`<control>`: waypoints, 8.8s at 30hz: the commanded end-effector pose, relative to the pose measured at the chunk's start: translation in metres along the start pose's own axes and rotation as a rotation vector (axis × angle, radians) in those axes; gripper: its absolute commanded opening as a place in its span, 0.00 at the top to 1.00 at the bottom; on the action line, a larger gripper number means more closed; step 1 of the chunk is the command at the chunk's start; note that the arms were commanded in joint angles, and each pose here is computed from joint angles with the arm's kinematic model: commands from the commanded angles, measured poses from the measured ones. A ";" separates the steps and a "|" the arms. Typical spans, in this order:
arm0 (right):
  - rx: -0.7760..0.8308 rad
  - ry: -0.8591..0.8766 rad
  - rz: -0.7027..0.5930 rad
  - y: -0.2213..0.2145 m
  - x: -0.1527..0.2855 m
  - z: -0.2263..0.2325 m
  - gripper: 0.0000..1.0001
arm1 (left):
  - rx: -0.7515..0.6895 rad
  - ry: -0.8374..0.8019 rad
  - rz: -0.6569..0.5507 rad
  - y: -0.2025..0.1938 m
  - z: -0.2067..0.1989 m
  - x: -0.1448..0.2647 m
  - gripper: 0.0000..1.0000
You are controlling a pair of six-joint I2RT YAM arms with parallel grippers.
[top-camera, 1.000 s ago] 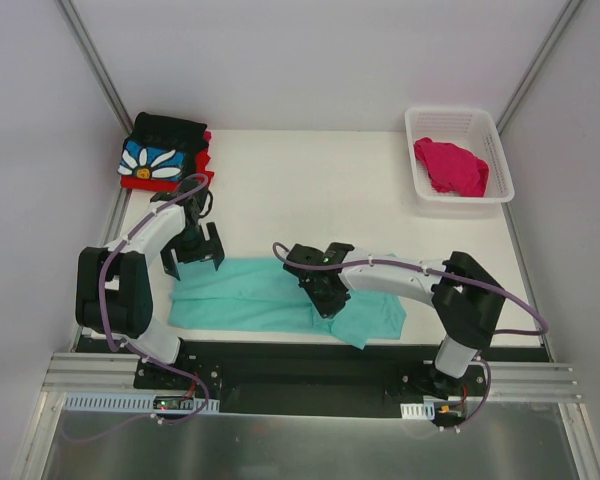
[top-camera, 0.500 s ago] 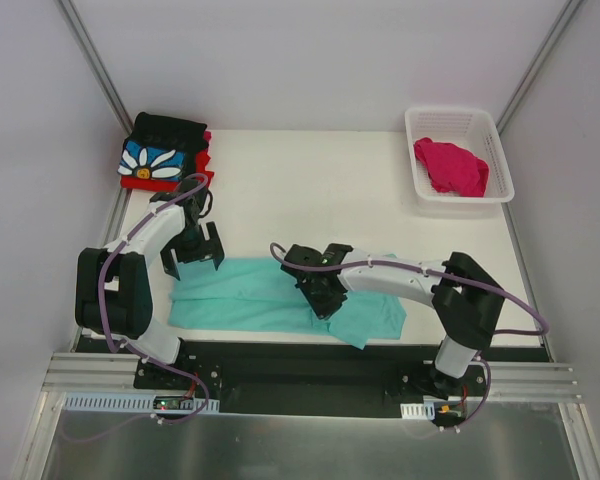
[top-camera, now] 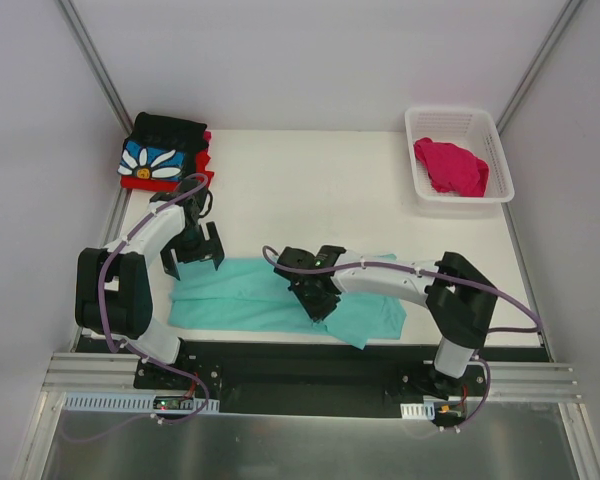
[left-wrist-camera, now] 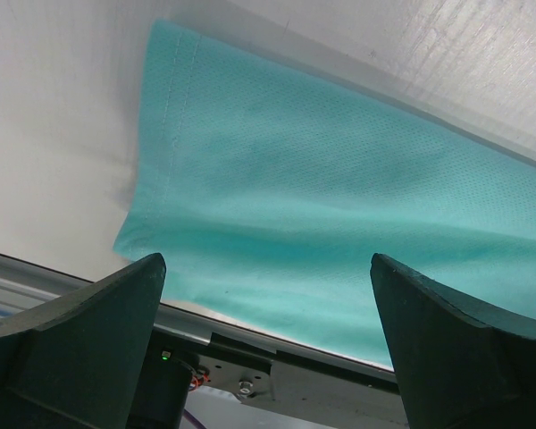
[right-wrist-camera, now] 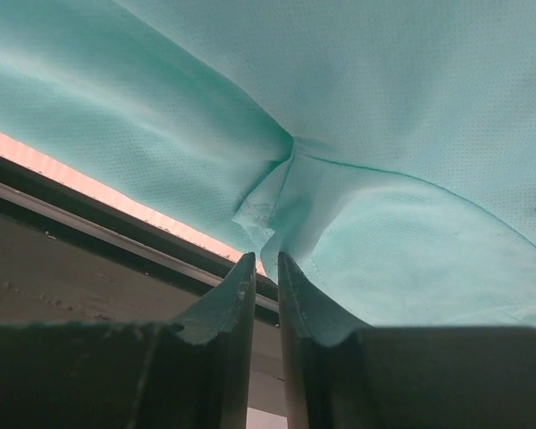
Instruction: Fold and stack the t-shirts
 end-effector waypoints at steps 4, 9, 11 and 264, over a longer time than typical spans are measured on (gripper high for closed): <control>0.006 0.018 -0.005 0.002 0.007 0.010 0.80 | -0.014 -0.003 -0.003 -0.005 0.005 0.008 0.01; 0.013 0.006 0.006 0.000 0.008 0.008 0.79 | -0.018 0.002 -0.006 -0.006 0.005 0.009 0.01; 0.017 0.015 0.004 -0.002 0.012 0.010 0.79 | -0.018 0.000 -0.007 -0.005 0.005 0.009 0.01; -0.221 -0.221 -0.647 -0.013 -0.002 0.001 0.99 | 0.108 -0.071 0.106 -0.024 0.012 -0.008 0.90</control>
Point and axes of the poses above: each gripper's point midway between its finger pads, its own x axis back along the fingers, its own z axis along the line the jaws close on, y = z × x, the point moved 5 cm from there along x, back along the fingers, and after that the axes turned 14 degrees about -x, right-handed, at the moved point
